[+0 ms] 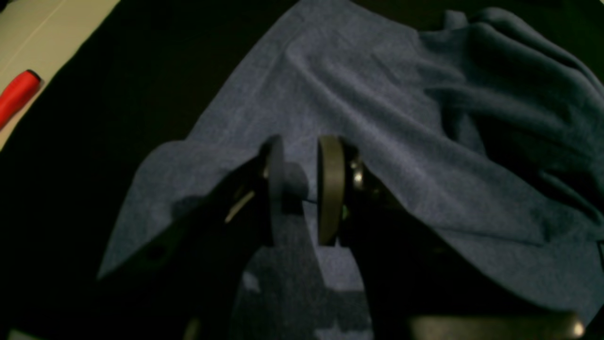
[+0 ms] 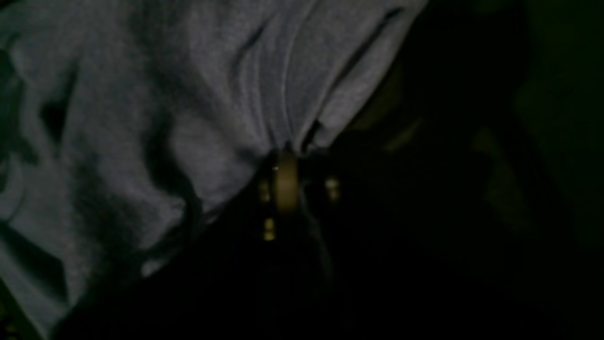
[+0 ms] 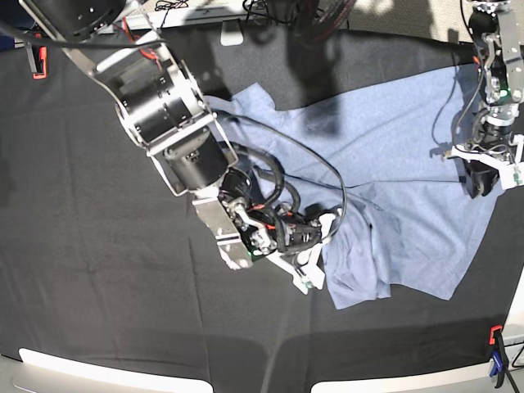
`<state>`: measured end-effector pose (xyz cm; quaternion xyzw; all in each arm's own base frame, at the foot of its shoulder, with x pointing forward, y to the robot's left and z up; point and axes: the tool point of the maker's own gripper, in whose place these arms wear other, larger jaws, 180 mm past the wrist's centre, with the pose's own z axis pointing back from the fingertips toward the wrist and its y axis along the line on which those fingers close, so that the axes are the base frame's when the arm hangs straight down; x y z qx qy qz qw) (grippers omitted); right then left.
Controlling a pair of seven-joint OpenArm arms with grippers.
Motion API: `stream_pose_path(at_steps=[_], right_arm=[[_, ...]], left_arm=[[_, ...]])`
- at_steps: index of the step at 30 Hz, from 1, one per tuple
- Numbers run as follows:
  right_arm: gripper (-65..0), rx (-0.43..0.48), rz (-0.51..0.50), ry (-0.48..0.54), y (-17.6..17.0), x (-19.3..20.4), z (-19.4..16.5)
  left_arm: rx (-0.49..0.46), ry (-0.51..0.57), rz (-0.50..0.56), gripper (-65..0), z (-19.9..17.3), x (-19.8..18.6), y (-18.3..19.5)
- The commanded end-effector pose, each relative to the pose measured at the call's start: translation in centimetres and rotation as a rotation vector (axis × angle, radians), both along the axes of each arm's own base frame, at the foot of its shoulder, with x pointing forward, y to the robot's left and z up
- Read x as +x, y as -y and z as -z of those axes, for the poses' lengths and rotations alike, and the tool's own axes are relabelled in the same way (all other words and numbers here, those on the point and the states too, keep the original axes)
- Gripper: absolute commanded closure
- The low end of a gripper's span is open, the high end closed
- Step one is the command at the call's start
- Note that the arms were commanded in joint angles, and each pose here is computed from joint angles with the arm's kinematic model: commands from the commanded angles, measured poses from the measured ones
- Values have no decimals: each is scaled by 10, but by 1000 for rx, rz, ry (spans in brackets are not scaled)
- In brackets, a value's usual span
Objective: Layout the t-shirt on the table in an organized manner, then fold the t-shirt properly
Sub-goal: 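Drag the shirt fabric with the right gripper toward the hem and release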
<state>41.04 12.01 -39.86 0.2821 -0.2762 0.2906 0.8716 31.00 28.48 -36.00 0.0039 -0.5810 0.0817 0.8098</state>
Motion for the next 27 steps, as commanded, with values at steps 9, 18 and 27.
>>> stream_pose_path(at_steps=[9,18,27], right_arm=[[0,-266,78,267,44,62,-54],[0,-462,253,326,140,95,-63],[0,-544,356,420,237,114,-70]], left_arm=[[18,60,5,-110,-19,8,-4],[17,60,5,-110,-18,8,-4],[17,60,5,-110,-18,8,-4]])
